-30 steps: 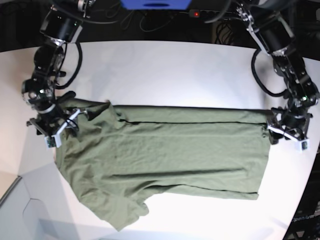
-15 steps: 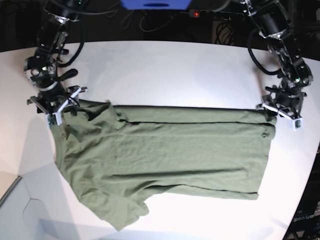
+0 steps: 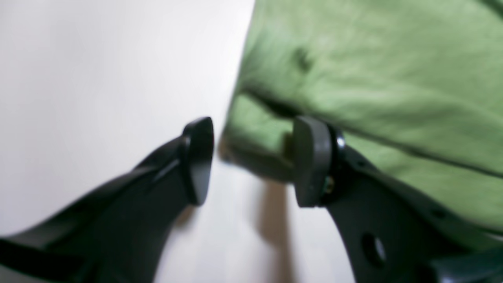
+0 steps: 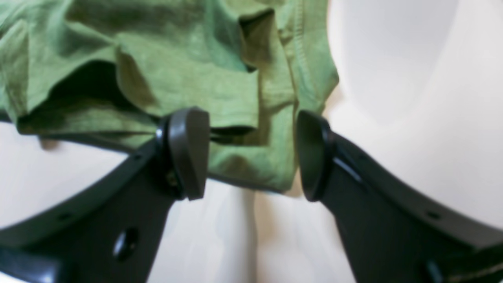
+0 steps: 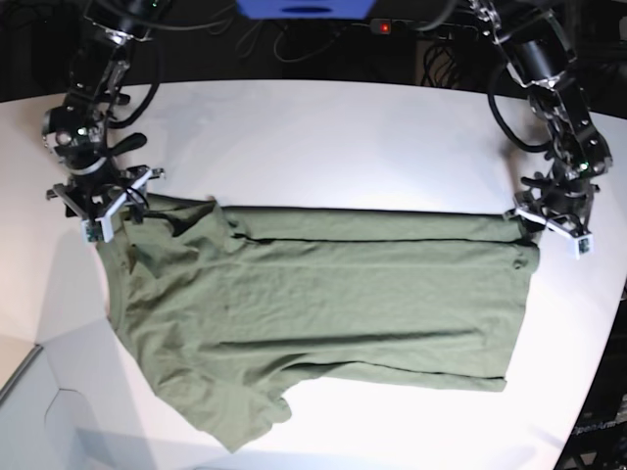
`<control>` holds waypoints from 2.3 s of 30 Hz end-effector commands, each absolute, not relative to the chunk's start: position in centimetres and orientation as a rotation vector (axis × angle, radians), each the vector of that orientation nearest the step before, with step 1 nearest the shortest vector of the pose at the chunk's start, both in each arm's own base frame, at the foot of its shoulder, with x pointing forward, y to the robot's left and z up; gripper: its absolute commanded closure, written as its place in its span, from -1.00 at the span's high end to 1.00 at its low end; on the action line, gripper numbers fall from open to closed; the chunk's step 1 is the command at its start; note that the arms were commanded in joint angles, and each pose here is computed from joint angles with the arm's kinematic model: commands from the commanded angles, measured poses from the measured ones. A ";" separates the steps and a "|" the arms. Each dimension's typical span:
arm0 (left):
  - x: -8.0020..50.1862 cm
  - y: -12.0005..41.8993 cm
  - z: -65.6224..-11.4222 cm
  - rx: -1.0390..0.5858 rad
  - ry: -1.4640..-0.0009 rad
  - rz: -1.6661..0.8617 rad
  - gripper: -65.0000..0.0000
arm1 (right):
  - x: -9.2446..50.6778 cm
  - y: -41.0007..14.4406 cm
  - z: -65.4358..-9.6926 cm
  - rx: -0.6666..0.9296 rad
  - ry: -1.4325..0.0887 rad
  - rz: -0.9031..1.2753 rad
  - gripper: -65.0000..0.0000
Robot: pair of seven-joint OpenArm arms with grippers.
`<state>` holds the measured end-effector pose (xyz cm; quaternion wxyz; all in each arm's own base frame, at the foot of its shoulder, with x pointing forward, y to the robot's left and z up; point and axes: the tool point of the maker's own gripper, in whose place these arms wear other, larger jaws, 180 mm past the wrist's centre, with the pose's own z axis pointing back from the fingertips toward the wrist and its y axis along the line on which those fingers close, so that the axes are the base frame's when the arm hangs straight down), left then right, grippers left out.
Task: Layout the t-shirt on the table in an organized manner, then fold the t-shirt properly
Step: 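Hold the folded edge and adjust the right gripper's grip on the corner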
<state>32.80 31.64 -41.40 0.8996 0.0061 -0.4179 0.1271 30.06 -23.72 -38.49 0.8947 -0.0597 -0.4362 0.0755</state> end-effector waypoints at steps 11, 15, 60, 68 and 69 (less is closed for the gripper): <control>34.9 32.2 -39.1 0.015 -0.940 0.261 -0.04 | 30.9 -24.1 -36.9 -0.138 -0.960 0.158 0.09; 34.9 32.0 -39.3 0.010 -0.936 0.264 -0.04 | 30.9 -24.1 -36.9 -0.139 -0.960 0.159 0.09; 34.5 31.9 -41.4 -0.019 -0.883 0.287 -1.00 | 29.2 -25.2 -40.2 -0.117 -0.869 0.124 0.10; 34.5 31.9 -41.3 -0.018 -0.884 0.290 -1.00 | 28.6 -25.1 -41.4 -0.103 -0.838 0.118 -0.15; 34.5 32.0 -41.3 -0.016 -0.884 0.289 -1.00 | 28.5 -25.1 -41.4 -0.103 -0.837 0.118 -0.32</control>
